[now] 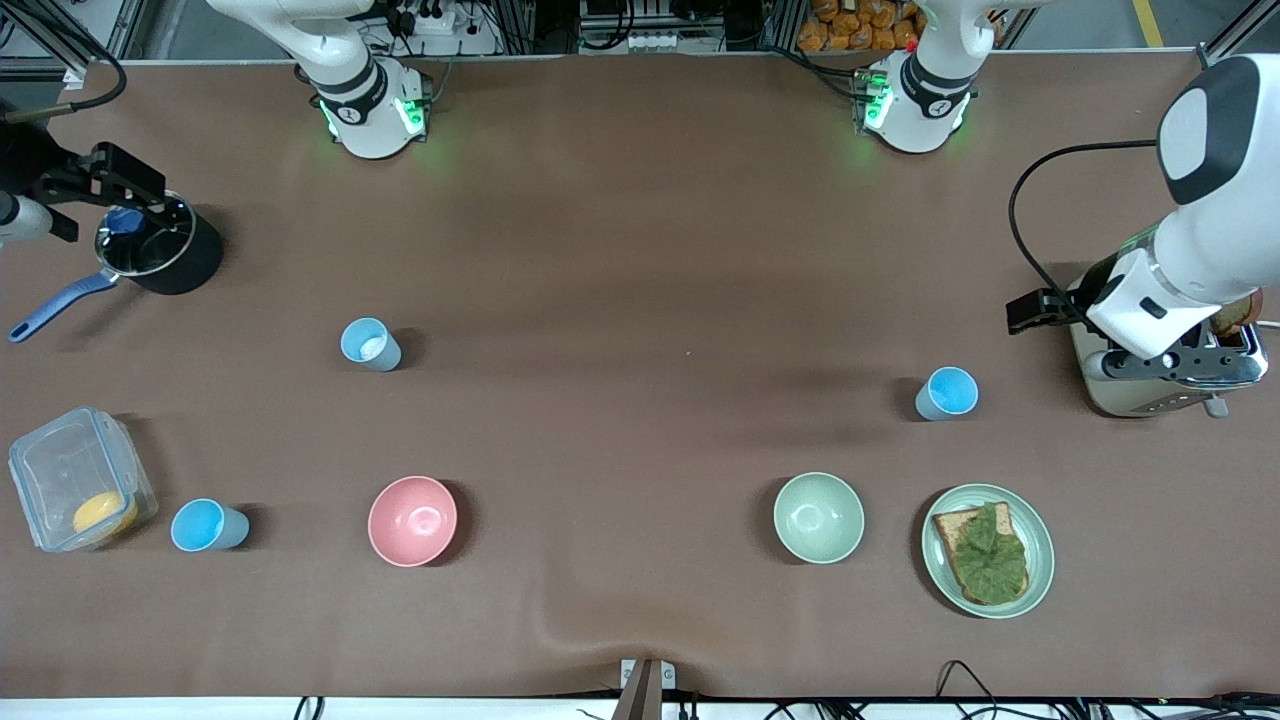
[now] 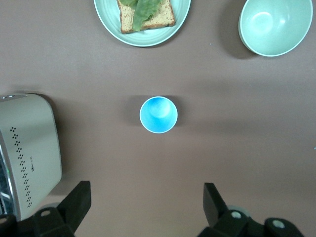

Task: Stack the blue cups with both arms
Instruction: 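Move the left gripper down toward the blue cup beside the toaster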

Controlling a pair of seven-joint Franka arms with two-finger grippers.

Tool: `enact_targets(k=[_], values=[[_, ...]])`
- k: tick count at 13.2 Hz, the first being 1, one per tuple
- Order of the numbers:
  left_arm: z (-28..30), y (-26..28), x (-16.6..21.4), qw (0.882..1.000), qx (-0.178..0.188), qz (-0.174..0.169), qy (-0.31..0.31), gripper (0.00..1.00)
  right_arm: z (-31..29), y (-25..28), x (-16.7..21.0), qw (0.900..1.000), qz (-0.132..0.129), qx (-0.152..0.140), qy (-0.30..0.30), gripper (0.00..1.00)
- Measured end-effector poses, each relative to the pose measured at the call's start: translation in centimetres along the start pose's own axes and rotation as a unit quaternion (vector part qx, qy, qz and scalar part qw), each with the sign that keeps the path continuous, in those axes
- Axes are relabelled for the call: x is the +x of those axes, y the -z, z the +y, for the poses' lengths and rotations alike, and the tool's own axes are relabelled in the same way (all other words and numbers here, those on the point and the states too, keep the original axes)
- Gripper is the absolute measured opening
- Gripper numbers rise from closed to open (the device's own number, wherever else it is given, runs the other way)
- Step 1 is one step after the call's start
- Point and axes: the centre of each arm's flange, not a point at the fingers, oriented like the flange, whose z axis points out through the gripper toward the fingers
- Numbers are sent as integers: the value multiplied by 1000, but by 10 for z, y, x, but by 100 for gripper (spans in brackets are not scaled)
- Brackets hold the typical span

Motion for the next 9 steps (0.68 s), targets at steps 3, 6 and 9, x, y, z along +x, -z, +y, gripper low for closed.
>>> enact_targets(k=[3,6,9], values=[[0,-15,1,1000,0,2,0,100,0,0,-1,1000,-2,0,0,100],[-1,-23,1,1000,-1,6,1,100,1,0,-1,1000,-2,-1,-1,100],[-7,-36,3,1000,-2,16,6,100,1,0,-1,1000,-3,-1,-1,100]])
